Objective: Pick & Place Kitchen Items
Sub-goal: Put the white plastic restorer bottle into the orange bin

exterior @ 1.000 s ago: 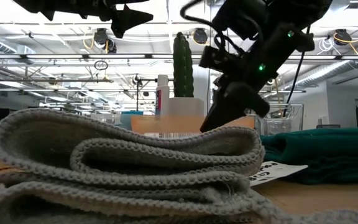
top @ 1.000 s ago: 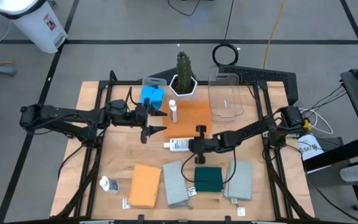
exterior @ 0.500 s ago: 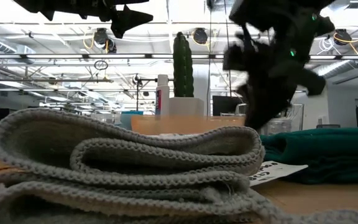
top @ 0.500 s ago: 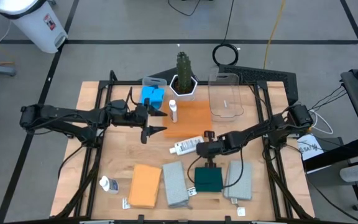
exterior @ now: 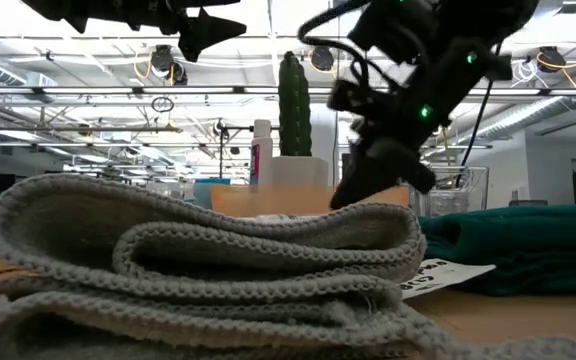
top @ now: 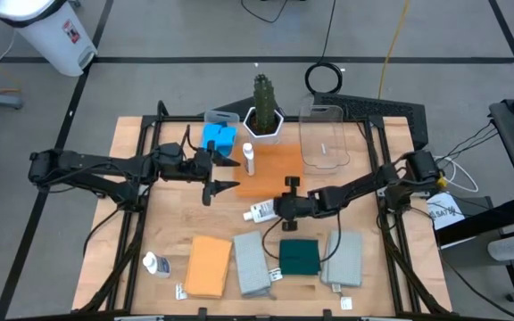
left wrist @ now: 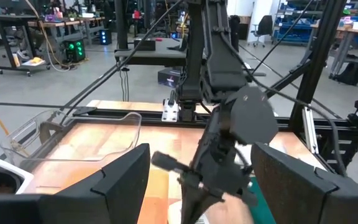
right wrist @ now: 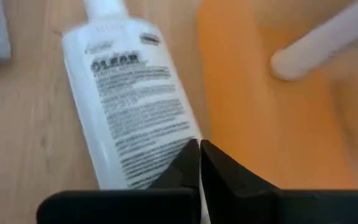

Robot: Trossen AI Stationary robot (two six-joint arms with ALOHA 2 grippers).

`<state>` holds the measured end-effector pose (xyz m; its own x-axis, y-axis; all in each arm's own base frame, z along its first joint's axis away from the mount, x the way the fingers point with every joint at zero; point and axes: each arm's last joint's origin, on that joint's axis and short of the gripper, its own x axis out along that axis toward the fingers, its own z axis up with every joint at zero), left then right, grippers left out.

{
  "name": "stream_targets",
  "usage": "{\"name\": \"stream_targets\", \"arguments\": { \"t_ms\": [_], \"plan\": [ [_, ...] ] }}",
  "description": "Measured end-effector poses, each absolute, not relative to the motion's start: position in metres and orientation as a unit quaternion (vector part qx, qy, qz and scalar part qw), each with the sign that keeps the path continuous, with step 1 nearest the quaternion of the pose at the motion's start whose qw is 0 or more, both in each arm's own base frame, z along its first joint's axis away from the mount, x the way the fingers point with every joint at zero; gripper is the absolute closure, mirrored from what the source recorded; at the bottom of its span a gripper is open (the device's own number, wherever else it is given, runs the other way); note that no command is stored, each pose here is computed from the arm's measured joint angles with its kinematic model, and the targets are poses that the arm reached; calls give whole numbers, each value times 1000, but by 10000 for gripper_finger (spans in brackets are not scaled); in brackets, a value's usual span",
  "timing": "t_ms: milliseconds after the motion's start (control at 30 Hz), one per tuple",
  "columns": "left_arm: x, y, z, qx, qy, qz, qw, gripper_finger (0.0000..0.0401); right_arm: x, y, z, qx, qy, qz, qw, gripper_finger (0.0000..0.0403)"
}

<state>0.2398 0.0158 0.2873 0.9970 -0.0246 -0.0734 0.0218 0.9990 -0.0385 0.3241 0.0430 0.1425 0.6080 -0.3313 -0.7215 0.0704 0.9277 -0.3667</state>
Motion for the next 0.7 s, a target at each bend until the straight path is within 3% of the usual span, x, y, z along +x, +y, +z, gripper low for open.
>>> {"name": "stream_targets", "arguments": {
  "t_ms": [400, 700],
  "plan": [
    [240, 16, 287, -19, 41, -12, 999, 116, 313, 53, 143, -53, 476, -16, 878, 403],
    [240, 16, 286, -19, 41, -12, 999, 116, 316, 59, 164, -67, 408, -62, 908, 403]
  ]
}}
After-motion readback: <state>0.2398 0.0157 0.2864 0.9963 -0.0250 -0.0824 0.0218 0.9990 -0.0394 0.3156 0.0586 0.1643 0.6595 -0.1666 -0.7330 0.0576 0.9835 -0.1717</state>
